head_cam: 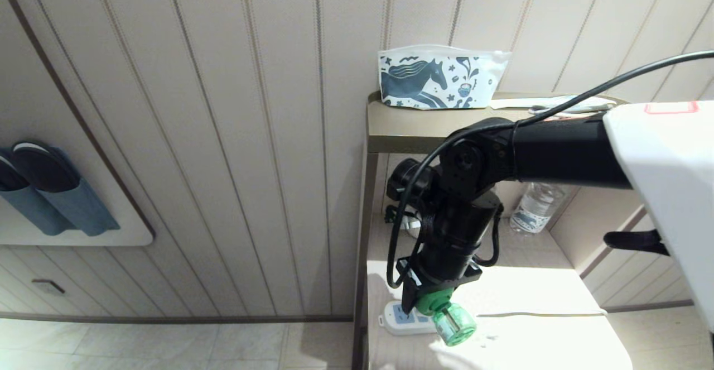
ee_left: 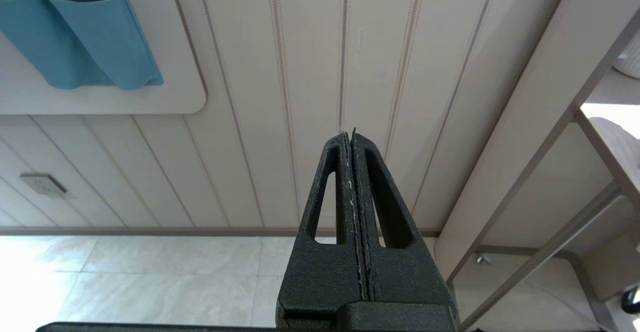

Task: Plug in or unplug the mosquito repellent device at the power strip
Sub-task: Insert the plug into the socket

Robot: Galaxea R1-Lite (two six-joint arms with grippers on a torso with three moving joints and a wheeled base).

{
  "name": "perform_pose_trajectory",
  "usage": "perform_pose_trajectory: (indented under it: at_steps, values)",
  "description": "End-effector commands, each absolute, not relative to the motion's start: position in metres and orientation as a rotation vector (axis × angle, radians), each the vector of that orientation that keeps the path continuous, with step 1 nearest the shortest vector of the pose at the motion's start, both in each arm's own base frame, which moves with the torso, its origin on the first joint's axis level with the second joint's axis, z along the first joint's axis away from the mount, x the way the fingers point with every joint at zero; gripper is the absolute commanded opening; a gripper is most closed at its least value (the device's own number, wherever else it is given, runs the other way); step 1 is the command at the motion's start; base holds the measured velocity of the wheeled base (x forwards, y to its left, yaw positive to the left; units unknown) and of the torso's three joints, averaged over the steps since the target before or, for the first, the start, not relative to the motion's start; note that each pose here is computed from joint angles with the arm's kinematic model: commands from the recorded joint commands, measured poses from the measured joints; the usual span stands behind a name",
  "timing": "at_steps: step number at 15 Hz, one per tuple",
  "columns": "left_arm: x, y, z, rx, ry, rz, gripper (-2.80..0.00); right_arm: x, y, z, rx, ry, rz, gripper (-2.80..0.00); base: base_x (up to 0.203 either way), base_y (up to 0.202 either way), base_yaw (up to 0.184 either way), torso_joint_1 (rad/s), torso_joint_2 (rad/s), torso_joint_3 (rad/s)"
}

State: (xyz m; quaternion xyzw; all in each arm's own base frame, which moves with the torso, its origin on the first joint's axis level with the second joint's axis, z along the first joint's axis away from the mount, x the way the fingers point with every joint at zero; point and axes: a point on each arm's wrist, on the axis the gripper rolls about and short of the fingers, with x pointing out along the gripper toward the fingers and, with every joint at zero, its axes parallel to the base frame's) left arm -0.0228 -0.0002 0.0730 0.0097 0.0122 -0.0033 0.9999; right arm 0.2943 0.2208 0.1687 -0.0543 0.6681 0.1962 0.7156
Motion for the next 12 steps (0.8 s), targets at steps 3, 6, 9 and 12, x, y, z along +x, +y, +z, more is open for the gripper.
perform_pose_trajectory:
  at_steps: [3,6,9,12]
  values:
    - [-0.023,0.000,0.073,0.020,0.026,-0.006,-2.80,0.287,0.222,0.161,-0.158,1.413,0.406,-2.80,0.000,0.000,0.000,0.000,0.00,0.000]
    - [-0.023,0.000,0.073,0.020,0.026,-0.006,-2.80,0.289,0.224,0.157,-0.154,1.418,0.395,-2.80,0.000,0.000,0.000,0.000,0.00,0.000]
    - [-0.023,0.000,0.073,0.020,0.026,-0.006,-2.80,0.291,0.225,0.149,-0.164,1.414,0.392,-2.80,0.000,0.000,0.000,0.000,0.00,0.000]
    - [-0.023,0.000,0.073,0.020,0.026,-0.006,-2.80,0.293,0.231,0.134,-0.187,1.378,0.381,-2.80,0.000,0.000,0.000,0.000,0.00,0.000]
